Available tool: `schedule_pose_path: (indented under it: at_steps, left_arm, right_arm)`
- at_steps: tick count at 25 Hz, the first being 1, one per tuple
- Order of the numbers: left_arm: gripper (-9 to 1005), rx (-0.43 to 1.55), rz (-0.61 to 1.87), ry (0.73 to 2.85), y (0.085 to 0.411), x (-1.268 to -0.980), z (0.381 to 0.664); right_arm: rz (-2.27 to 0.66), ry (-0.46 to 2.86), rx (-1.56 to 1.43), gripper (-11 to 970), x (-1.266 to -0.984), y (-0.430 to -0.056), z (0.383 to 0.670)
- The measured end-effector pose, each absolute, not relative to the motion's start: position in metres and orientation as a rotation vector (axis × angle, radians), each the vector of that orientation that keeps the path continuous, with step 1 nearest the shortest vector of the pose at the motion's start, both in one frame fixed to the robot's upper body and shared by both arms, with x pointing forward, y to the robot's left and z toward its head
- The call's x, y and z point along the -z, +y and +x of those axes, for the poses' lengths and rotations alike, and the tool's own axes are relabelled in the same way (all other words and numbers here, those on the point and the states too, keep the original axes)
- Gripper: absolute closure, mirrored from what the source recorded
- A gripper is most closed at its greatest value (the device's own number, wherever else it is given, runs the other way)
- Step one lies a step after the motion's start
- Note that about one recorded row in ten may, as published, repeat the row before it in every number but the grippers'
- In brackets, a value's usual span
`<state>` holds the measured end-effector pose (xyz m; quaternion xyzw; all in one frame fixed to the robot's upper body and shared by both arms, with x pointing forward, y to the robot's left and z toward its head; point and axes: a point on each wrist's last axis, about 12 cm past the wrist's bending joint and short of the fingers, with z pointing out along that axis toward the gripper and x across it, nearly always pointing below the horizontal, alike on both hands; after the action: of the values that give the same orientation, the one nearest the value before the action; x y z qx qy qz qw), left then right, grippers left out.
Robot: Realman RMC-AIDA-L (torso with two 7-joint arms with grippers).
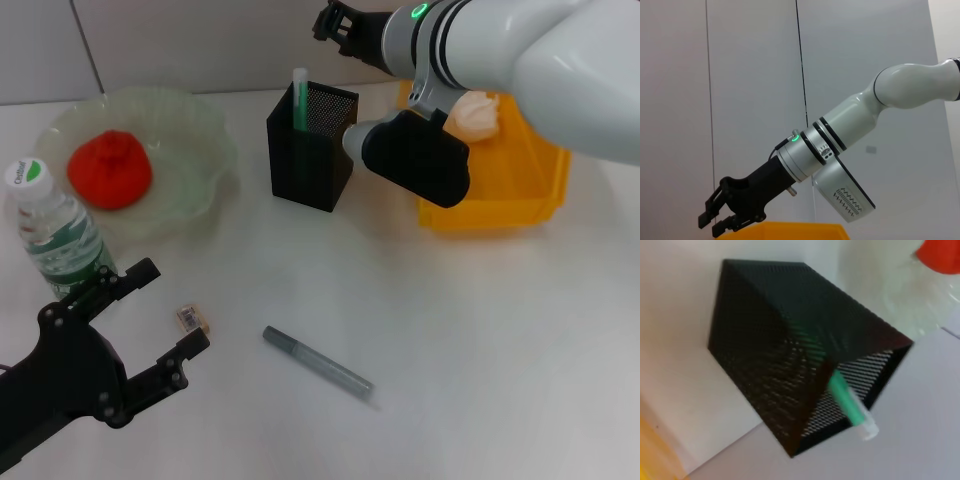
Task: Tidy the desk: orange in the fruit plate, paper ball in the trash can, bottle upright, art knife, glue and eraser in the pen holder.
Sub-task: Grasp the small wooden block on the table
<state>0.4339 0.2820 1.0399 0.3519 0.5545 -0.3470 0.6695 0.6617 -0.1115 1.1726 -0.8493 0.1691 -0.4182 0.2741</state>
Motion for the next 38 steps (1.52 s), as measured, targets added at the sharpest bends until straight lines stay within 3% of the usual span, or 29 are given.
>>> schedule_pose_path:
  at_steps: [4, 9, 15, 19, 25, 30, 36, 38]
  left_arm:
    - [201, 0.782, 0.795, 1.249, 0.283, -1.040, 0.434]
    - [201, 0.784, 0.797, 1.243, 0.283, -1.041, 0.434]
    - [201, 0.783, 0.802, 1.237, 0.283, -1.042, 0.434]
    - [201, 0.789, 0.805, 1.225, 0.284, -1.044, 0.433]
    - [201, 0.789, 0.814, 1.212, 0.286, -1.045, 0.431]
    - [201, 0.797, 0.814, 1.198, 0.287, -1.047, 0.431]
    - [201, 0.863, 0.822, 1.233, 0.289, -1.054, 0.440]
    - [201, 0.874, 0.826, 1.244, 0.289, -1.056, 0.443]
  right_arm:
    - [-2.191, 0.572, 1.072, 625, -1.193, -0.107, 0.658]
    - [-1.976, 0.843, 0.923, 599, -1.238, -0.108, 0.648]
    - [-1.640, 1.045, 0.640, 568, -1.270, -0.134, 0.632]
    - [-1.430, 1.138, 0.397, 546, -1.277, -0.158, 0.615]
    - [-1.108, 1.280, 0.012, 515, -1.250, -0.207, 0.591]
    - [-0.931, 1.292, -0.327, 306, -1.209, -0.243, 0.565]
    - [-0.821, 1.278, -0.620, 205, -1.153, -0.281, 0.535]
    - [-0.813, 1.280, -0.635, 171, -1.146, -0.284, 0.531]
